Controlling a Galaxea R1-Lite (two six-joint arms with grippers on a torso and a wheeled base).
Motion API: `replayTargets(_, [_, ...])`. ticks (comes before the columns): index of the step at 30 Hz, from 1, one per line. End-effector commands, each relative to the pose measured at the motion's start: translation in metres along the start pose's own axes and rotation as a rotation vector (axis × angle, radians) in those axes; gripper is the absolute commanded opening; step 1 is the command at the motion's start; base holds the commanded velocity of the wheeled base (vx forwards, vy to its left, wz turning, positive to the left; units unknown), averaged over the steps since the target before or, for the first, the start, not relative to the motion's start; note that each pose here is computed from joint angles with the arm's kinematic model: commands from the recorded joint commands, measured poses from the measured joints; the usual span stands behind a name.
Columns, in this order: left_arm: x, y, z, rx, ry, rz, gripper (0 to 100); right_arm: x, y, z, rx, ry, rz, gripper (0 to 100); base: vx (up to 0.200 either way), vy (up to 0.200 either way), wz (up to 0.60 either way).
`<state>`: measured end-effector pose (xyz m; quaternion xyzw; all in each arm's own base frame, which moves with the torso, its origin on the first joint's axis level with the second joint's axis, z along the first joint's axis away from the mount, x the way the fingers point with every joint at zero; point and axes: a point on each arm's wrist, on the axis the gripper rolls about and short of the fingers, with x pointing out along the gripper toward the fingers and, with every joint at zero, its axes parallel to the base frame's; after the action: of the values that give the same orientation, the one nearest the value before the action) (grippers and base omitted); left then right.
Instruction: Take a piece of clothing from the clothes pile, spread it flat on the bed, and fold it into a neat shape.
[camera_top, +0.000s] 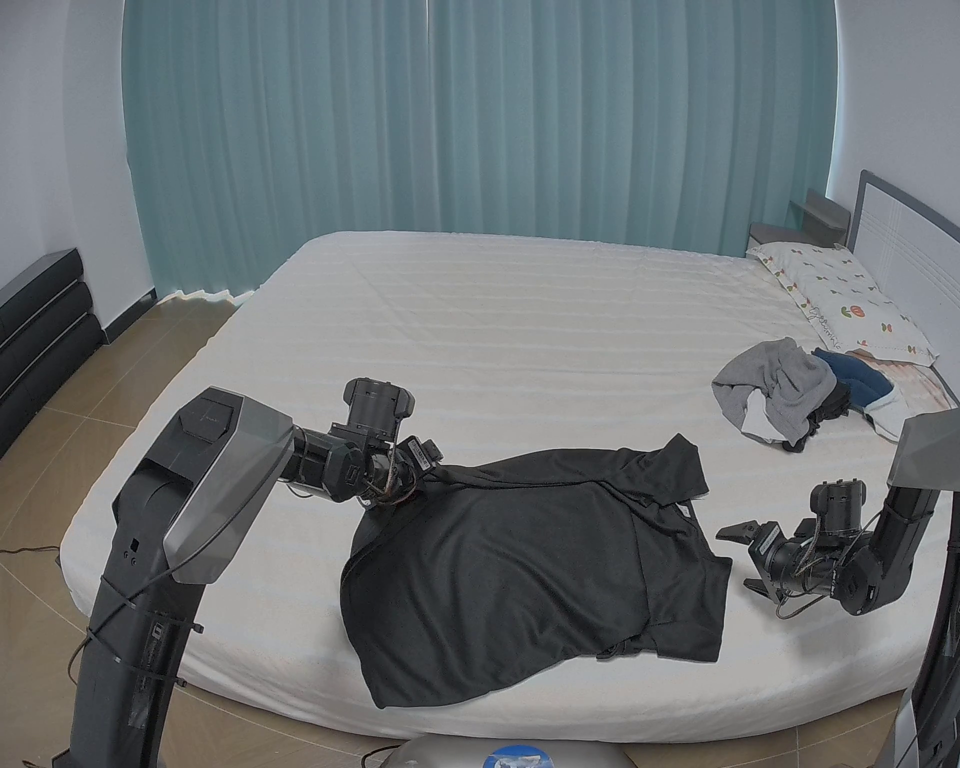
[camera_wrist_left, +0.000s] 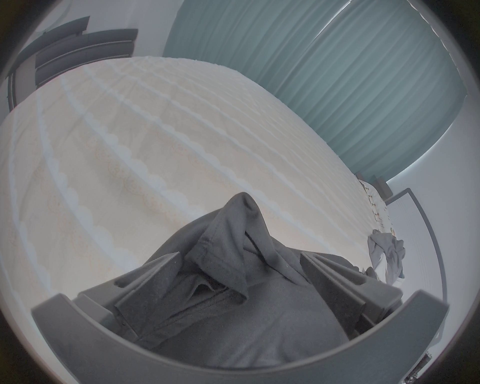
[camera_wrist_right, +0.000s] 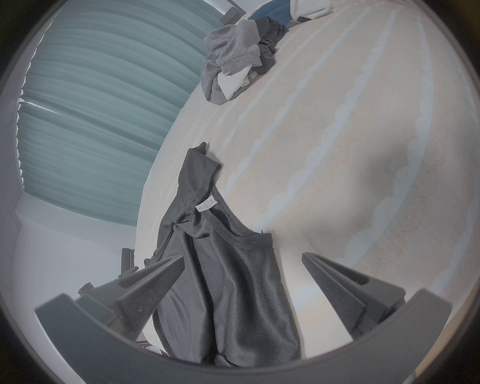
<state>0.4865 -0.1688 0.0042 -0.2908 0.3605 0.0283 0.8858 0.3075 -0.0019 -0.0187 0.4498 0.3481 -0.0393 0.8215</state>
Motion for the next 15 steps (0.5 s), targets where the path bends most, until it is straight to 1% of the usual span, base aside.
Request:
replayTargets(1, [0.011,0.004,-0.005,0.001,0.001,0.016,0,0.000,0.000,0.000,-0.001,0.001,0.000,100,0.000,0.000,0.00])
replayTargets(7, [0.012,0.006,-0.007,0.014,0.010,0.033,0,0.000,0.000,0.000,-0.001,0.001,0.000,100,0.000,0.000,0.00])
replayTargets(8, [0.010,0.009,-0.003,0.040,0.012,0.060,0,0.000,0.000,0.000,0.000,0.000,0.000,100,0.000,0.000,0.00])
replayTargets(9, [0.010,0.008,-0.001,0.045,0.008,0.060,0,0.000,0.000,0.000,0.000,0.000,0.000,100,0.000,0.000,0.00])
replayTargets(12, [0.006,0.001,0.016,0.031,-0.043,0.035,0,0.000,0.000,0.000,0.000,0.000,0.000,100,0.000,0.000,0.00])
replayTargets(13, [0.006,0.001,0.017,0.029,-0.049,0.034,0,0.000,0.000,0.000,0.000,0.000,0.000,100,0.000,0.000,0.00])
replayTargets(14, [0.004,-0.004,0.030,0.015,-0.102,0.016,0,0.000,0.000,0.000,0.000,0.000,0.000,100,0.000,0.000,0.00])
replayTargets(15, [0.005,-0.003,0.033,0.007,-0.125,0.019,0,0.000,0.000,0.000,0.000,0.000,0.000,100,0.000,0.000,0.00])
